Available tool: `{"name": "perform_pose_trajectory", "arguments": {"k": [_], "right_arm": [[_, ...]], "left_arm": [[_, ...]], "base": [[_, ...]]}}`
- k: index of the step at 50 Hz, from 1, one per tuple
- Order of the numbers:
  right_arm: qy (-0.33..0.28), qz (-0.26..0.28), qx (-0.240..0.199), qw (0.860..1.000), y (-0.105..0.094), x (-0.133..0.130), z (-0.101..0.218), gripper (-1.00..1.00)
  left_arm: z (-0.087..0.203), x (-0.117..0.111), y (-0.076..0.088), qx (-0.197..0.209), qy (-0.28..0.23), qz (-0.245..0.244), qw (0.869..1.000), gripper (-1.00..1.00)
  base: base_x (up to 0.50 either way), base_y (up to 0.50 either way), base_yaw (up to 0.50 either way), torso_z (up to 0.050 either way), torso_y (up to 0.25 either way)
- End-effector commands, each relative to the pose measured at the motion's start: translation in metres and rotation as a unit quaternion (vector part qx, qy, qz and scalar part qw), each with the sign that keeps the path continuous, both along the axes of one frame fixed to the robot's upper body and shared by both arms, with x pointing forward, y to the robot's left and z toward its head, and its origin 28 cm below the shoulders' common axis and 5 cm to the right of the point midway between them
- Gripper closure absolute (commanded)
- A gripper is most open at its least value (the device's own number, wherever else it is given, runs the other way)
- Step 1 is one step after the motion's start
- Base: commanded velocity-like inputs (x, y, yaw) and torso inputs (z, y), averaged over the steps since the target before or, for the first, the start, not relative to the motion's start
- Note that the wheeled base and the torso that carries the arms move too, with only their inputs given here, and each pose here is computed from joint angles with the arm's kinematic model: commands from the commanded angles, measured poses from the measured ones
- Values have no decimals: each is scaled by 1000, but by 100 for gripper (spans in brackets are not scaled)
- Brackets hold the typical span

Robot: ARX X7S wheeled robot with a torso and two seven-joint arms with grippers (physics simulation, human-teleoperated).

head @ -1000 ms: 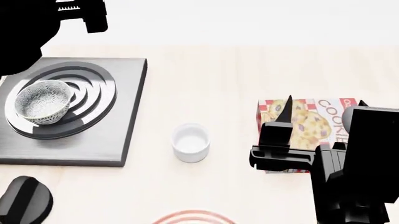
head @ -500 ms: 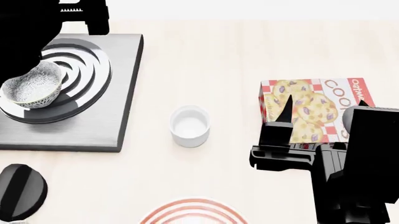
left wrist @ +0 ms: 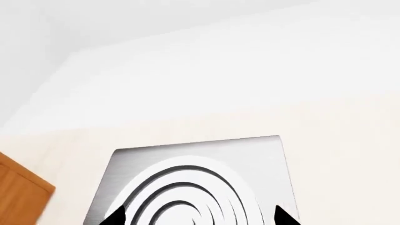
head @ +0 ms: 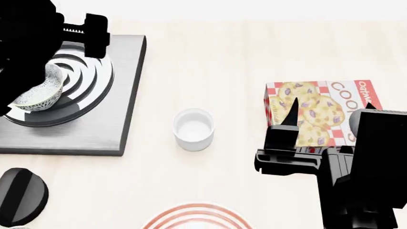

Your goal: Pick the akita bowl on the stove and place it on the plate.

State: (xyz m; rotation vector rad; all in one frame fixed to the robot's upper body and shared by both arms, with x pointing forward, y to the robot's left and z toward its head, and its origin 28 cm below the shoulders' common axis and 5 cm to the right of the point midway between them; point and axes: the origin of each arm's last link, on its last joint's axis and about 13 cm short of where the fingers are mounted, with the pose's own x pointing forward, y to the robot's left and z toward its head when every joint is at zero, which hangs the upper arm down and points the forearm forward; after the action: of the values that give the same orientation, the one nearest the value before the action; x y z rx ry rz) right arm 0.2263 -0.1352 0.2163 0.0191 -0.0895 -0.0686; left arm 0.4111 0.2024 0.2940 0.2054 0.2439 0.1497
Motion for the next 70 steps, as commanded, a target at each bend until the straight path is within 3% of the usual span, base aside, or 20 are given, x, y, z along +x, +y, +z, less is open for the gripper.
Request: {"name": "perform_pose_trajectory", "arguments": {"k": [1, 33, 70], "right_arm": [[-2, -4, 11, 1000, -1, 0, 0, -100], [-2, -4, 11, 1000, -1, 0, 0, -100], [-3, -4, 11, 1000, -1, 0, 0, -100]], "left_arm": [[-9, -2, -5, 43, 23, 2, 999, -100], [-30, -2, 0, 96, 50, 26, 994, -100], [-50, -3, 5, 100, 80, 42, 991, -100]], "base": [[0, 0, 0, 0, 0], [0, 0, 0, 0, 0], [0, 0, 0, 0, 0]]}}
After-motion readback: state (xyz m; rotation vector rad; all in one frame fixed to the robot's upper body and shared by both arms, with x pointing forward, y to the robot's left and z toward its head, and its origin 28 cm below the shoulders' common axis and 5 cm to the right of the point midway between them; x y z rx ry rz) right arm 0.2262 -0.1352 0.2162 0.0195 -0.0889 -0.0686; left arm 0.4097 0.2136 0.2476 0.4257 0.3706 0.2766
